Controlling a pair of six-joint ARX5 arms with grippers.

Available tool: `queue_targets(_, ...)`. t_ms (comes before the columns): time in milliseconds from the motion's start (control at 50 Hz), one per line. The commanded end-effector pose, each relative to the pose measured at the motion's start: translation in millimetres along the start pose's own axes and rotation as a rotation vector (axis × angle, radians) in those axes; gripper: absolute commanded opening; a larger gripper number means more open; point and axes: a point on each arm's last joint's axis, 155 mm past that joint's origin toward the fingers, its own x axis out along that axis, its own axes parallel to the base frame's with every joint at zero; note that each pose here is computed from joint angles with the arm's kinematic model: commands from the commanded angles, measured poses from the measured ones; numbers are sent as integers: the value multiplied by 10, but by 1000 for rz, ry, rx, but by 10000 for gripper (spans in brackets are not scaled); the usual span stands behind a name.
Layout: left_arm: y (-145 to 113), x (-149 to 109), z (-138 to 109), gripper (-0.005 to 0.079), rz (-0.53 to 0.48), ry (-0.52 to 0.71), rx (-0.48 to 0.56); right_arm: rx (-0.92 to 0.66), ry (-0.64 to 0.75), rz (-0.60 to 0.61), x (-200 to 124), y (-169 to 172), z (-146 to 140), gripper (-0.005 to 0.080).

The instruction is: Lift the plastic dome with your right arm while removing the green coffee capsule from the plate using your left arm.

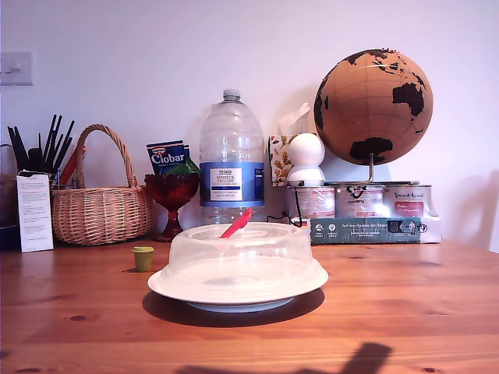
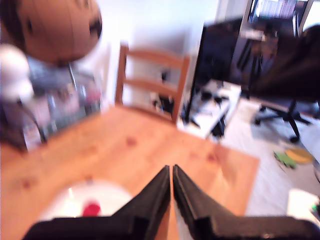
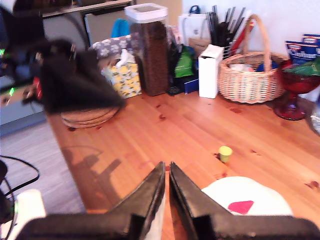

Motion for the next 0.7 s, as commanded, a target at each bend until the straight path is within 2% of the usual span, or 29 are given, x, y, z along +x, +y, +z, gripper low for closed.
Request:
queue_targets(0,20,27,-99,-19,0,24,-16,3,2,-3,22,-7,-28,-12)
queue_targets(220,22,26,-103,-19,0,25,-17,15,61,-2,18,-5,-176,-12)
queue_targets(680,11,25,80,-19,-3,-42,34,44,213,2,-34,15,-555,-12)
